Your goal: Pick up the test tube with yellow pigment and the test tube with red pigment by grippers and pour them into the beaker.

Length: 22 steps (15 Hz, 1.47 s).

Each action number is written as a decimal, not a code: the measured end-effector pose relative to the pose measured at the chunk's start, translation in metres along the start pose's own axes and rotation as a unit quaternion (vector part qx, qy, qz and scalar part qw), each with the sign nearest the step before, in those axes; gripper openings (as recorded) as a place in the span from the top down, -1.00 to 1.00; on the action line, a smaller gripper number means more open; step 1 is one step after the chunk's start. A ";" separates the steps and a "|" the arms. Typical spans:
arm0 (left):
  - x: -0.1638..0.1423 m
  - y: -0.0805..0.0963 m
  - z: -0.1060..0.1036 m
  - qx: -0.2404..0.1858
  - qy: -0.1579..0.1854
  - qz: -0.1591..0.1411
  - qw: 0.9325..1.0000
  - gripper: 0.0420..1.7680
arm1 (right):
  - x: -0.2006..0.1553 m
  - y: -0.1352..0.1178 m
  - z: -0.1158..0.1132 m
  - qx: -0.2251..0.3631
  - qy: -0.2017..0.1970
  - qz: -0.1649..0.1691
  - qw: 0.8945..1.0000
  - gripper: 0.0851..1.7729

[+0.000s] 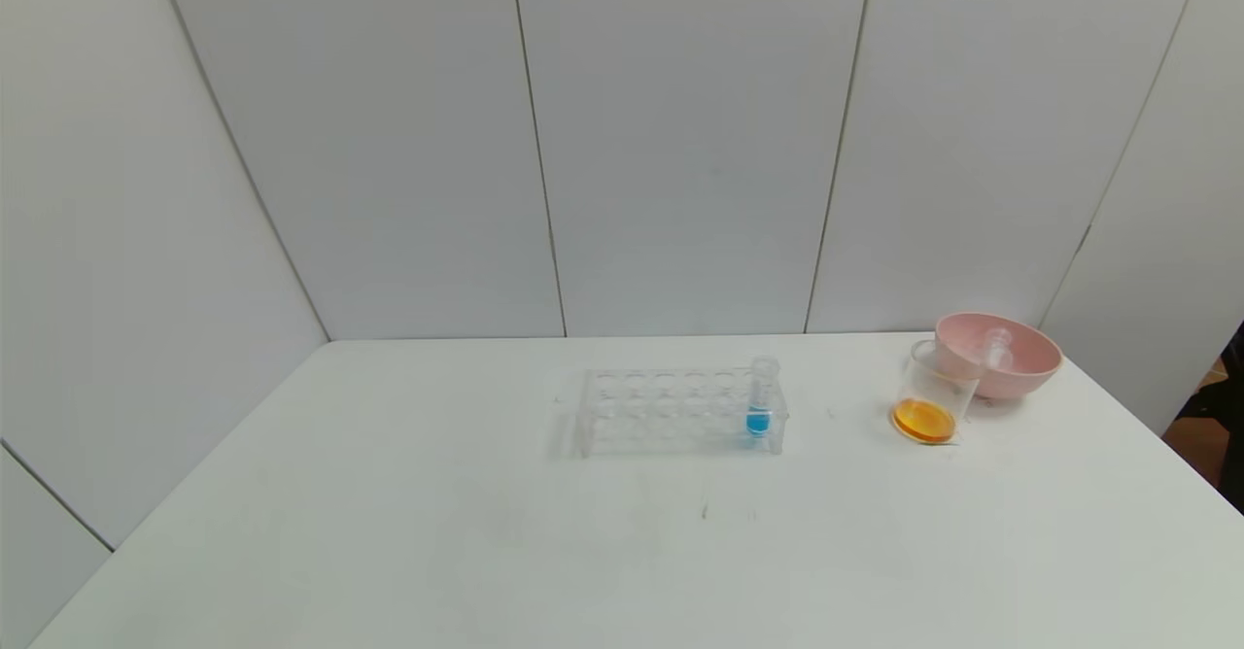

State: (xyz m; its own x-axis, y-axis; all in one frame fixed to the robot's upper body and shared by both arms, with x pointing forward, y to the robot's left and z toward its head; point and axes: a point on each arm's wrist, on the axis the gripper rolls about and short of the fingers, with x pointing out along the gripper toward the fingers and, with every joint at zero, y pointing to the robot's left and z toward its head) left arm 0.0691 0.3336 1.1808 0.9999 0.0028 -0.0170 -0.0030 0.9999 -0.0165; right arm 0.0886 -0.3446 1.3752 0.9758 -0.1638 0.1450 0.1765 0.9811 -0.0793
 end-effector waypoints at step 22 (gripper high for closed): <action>0.000 0.000 0.000 0.000 0.000 0.000 1.000 -0.94 | -0.048 0.016 -0.158 0.013 -0.059 0.074 0.995 -0.93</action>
State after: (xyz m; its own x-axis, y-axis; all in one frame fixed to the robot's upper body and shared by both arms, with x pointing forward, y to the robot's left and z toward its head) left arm 0.0691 0.3336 1.1808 0.9999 0.0028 -0.0170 -0.0030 0.9999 -0.0165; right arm 0.0649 -0.3369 1.2108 0.9684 -0.0057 0.2494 0.0272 0.9962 -0.0826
